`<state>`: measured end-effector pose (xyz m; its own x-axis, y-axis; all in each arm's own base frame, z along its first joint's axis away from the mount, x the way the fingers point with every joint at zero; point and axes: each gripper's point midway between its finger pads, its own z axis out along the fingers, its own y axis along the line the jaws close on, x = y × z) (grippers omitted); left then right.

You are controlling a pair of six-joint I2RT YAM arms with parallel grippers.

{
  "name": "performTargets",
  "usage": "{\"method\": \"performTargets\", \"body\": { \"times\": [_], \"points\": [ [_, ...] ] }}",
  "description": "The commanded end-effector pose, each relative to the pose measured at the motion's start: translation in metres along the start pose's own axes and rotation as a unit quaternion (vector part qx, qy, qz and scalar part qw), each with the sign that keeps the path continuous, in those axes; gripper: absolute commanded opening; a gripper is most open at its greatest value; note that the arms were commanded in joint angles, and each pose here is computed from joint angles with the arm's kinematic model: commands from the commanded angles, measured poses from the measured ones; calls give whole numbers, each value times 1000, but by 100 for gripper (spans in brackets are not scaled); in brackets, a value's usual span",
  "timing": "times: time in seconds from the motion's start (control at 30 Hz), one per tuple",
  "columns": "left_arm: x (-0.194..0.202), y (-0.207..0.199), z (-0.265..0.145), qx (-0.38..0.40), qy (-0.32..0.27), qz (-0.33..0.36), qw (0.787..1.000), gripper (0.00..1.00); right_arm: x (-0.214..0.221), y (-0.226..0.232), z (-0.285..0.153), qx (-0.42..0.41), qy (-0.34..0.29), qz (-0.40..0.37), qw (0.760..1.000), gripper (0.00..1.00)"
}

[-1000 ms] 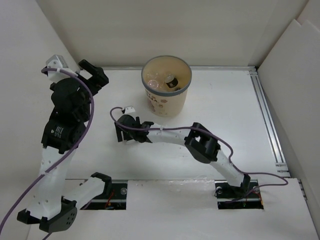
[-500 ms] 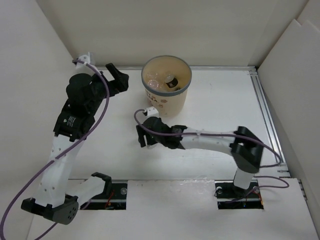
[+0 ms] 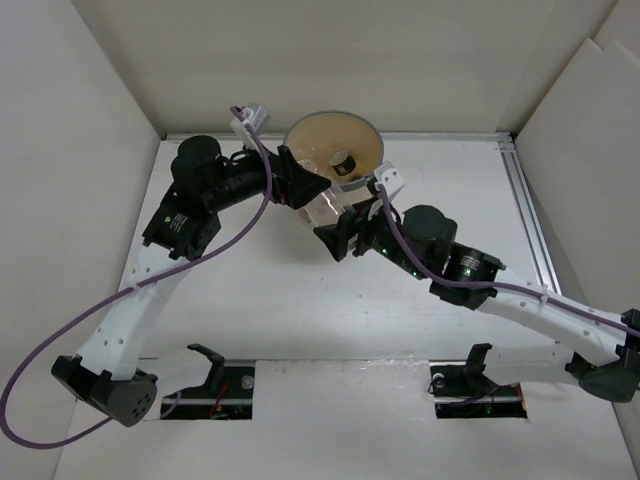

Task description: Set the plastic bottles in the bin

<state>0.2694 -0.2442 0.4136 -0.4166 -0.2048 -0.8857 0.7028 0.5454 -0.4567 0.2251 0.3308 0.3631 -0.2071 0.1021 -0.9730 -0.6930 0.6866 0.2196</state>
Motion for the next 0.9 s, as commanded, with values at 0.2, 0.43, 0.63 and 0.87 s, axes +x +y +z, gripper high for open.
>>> {"method": "performTargets", "body": {
  "times": [0.2,0.43,0.63,0.87],
  "points": [
    [12,-53,-12,172,19,33,984,100,-54,-7,-22,7,-91,-30,995,12],
    [25,-53,-2,205,40,1,978,100,-65,0,-24,-12,-114,-35,993,12],
    [21,-62,-1,238,28,-26,971,100,-65,10,-20,-40,-125,-38,991,12],
    [4,-61,8,231,0,-53,971,44,-58,13,-16,-48,-118,-46,991,17]
  ]
}}
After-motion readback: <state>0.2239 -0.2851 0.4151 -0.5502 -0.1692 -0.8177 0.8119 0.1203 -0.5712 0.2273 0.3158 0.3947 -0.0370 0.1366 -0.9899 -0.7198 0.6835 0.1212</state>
